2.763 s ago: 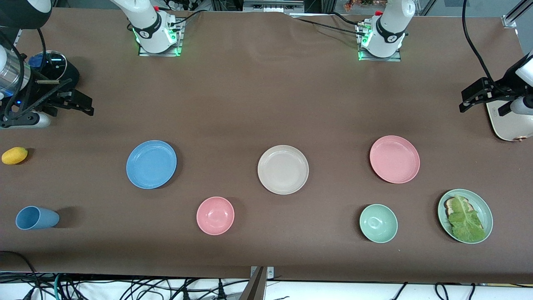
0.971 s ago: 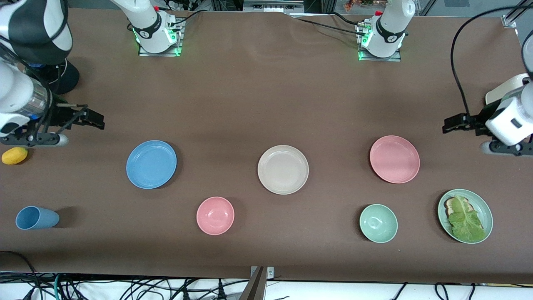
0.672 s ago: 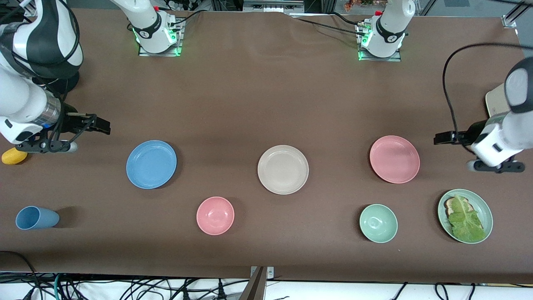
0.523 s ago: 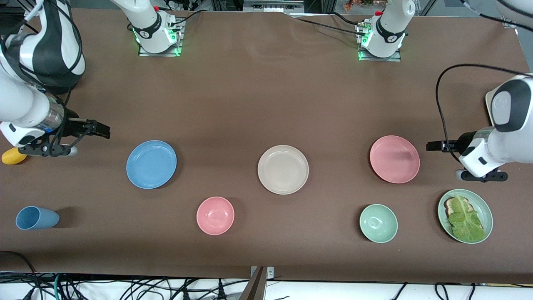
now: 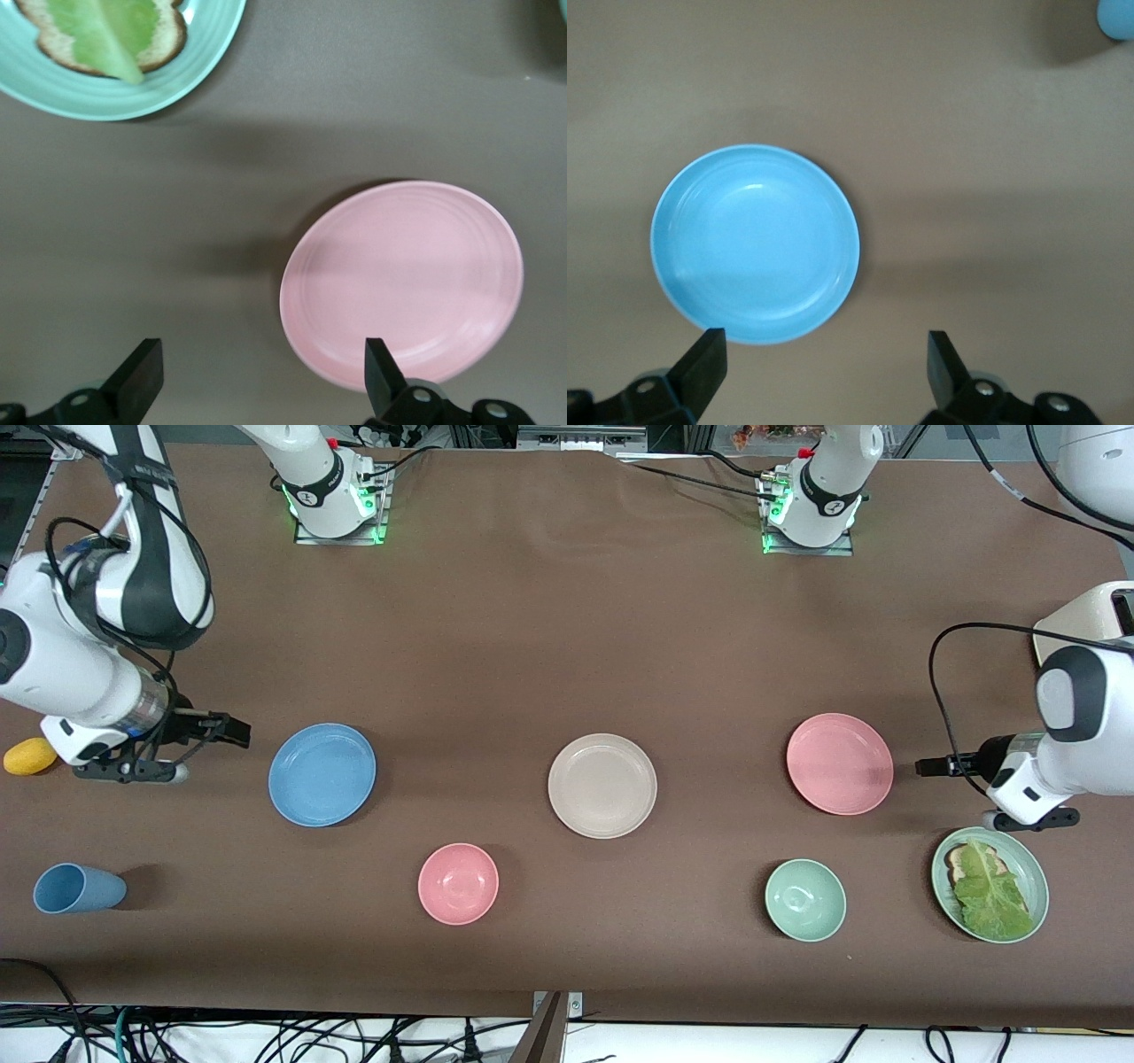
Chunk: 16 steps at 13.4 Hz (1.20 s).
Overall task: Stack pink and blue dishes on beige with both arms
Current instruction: 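Reach both grippers to the rims of the blue and pink plates, then close both grippers on the blue and pink plate rims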
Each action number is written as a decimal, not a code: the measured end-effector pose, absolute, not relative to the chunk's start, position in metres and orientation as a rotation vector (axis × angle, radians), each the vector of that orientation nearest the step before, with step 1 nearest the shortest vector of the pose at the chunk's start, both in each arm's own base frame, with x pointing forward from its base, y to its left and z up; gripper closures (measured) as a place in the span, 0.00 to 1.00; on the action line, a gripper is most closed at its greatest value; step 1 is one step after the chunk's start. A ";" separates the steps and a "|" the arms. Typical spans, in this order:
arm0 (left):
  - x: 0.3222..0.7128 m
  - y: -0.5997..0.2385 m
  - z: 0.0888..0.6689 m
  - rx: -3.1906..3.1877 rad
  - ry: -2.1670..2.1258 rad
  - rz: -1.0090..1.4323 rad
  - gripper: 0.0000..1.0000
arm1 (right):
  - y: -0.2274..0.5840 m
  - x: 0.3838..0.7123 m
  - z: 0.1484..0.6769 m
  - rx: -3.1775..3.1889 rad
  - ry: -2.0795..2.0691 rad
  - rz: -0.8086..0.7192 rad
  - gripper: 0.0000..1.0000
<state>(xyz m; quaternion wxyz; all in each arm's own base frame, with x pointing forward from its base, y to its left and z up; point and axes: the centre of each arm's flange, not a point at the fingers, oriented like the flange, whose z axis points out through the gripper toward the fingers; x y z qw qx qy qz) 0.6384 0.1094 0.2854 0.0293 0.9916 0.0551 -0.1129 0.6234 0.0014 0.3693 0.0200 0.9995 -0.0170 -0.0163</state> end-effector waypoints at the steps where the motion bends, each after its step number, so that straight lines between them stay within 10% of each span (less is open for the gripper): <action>1: 0.635 0.108 0.272 3.065 0.170 -0.312 0.00 | 0.002 0.628 0.355 3.098 -0.050 -0.033 0.00; 8: 0.595 0.097 0.191 3.079 0.170 -0.219 0.00 | 0.020 0.645 0.276 3.090 -0.002 0.018 0.00; 16: 0.597 0.086 0.187 3.078 0.143 -0.223 0.89 | 0.017 0.634 0.212 3.080 0.005 -0.028 0.00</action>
